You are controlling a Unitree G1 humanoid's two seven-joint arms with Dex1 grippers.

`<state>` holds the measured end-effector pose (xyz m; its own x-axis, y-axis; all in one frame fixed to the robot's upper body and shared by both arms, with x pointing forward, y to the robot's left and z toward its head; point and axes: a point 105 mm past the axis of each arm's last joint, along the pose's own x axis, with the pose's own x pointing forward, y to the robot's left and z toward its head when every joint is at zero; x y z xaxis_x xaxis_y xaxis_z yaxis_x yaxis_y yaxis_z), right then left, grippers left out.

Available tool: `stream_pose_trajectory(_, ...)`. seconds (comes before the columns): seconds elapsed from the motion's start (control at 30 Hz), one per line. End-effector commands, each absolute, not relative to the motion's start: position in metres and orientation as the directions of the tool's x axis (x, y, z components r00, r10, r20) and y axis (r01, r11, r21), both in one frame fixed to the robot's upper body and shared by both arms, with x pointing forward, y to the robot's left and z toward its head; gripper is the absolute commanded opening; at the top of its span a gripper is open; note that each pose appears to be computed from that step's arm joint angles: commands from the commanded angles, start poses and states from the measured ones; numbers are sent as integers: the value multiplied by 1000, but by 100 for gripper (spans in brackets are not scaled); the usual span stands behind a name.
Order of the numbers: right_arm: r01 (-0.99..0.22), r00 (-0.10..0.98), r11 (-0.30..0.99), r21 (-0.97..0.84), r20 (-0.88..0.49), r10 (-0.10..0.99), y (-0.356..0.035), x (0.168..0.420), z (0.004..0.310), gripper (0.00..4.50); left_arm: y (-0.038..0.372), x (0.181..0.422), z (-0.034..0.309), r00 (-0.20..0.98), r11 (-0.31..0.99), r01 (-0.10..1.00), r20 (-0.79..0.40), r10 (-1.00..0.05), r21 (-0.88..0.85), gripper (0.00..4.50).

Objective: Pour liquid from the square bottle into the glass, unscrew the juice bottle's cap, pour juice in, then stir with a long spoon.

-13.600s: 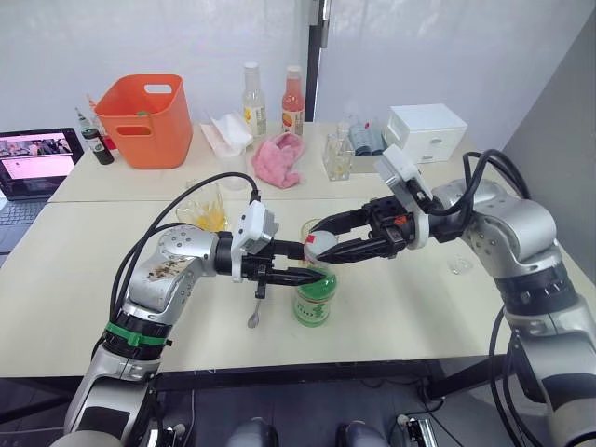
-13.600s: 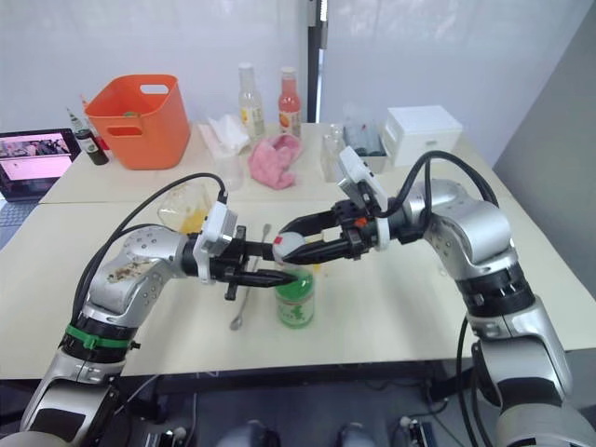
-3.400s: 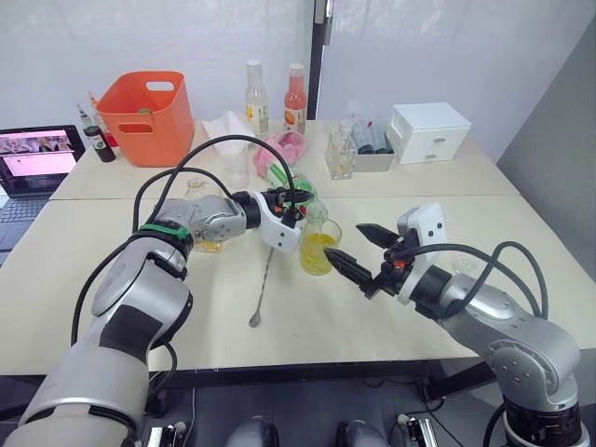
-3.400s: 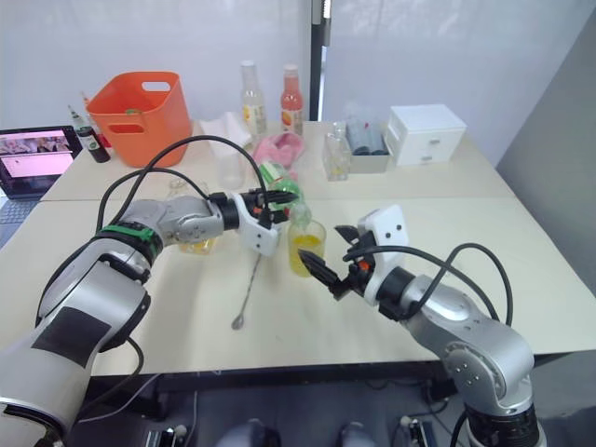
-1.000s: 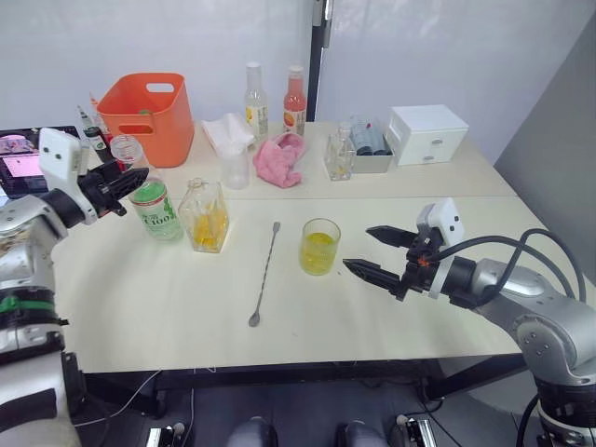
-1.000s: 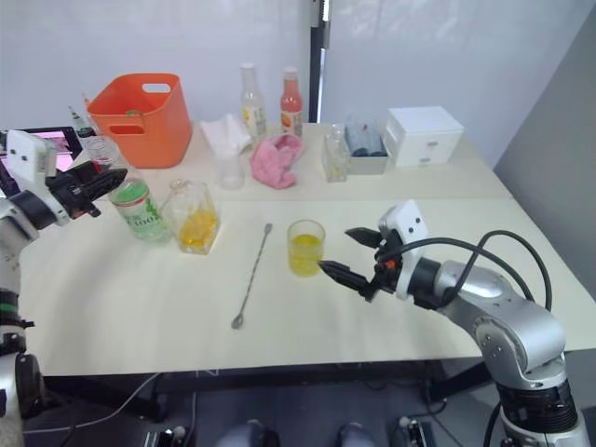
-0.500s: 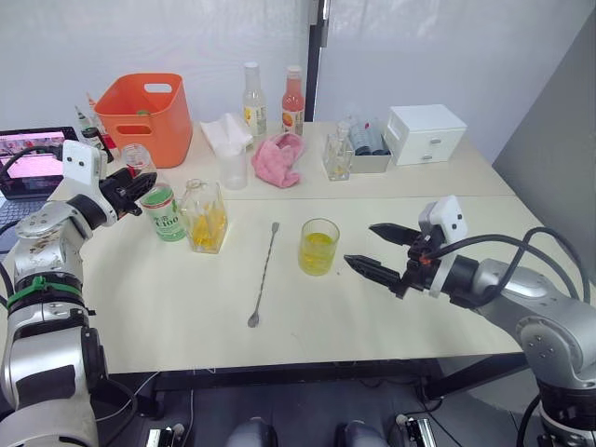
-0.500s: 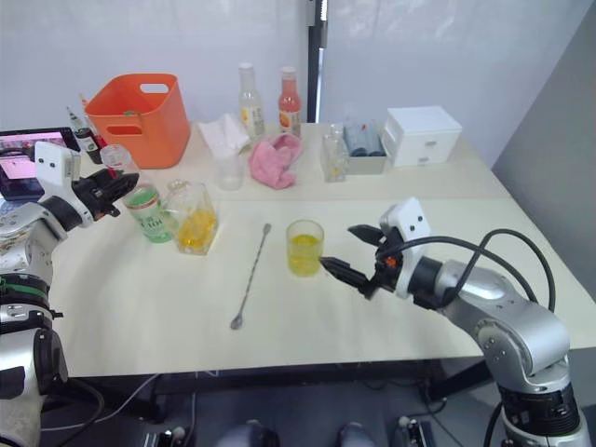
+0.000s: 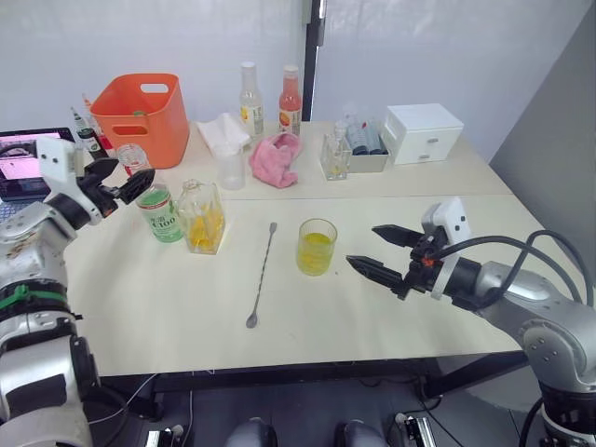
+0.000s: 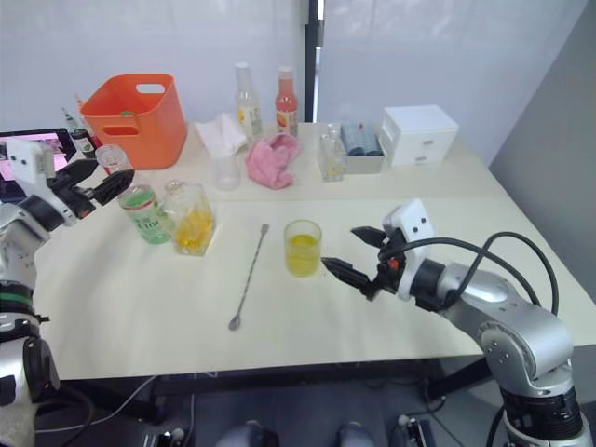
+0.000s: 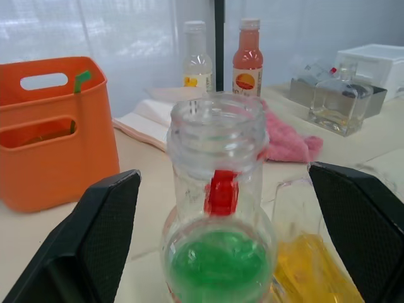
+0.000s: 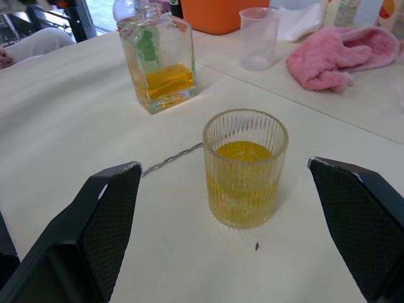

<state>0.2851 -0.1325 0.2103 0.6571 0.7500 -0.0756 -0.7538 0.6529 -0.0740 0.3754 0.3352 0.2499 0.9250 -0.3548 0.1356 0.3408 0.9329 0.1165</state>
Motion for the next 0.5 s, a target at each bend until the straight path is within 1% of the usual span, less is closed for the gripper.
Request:
stream_pose_trajectory(0.03, -684, 729, 723, -99, -51, 683, -159, 284, 218, 450, 354, 343, 266, 927, 936, 324, 154, -343, 135, 449)
stream_pose_trajectory(0.1, -657, 754, 748, -96, -61, 654, -170, 283, 215, 450, 358, 333, 262, 933, 940, 317, 136, -334, 129, 449)
stream_pose_trajectory(0.2, -578, 816, 812, -79, -76, 573, -196, 281, 206, 450, 362, 312, 249, 934, 935, 335, 89, -346, 120, 449)
stream_pose_trajectory(0.27, -492, 869, 868, -65, -95, 485, -222, 280, 198, 450, 360, 298, 234, 935, 931, 348, 32, -353, 111, 449)
stream_pose_trajectory(0.33, -410, 907, 910, -66, -130, 400, -244, 276, 190, 450, 362, 285, 218, 940, 933, 340, -26, -339, 121, 449)
stream_pose_trajectory(0.4, -324, 937, 942, -85, -168, 307, -267, 274, 183, 450, 362, 275, 207, 943, 934, 334, -58, -329, 128, 449)
stream_pose_trajectory(0.5, -224, 961, 969, -109, -191, 201, -296, 271, 179, 450, 363, 260, 188, 944, 938, 325, -106, -313, 124, 449)
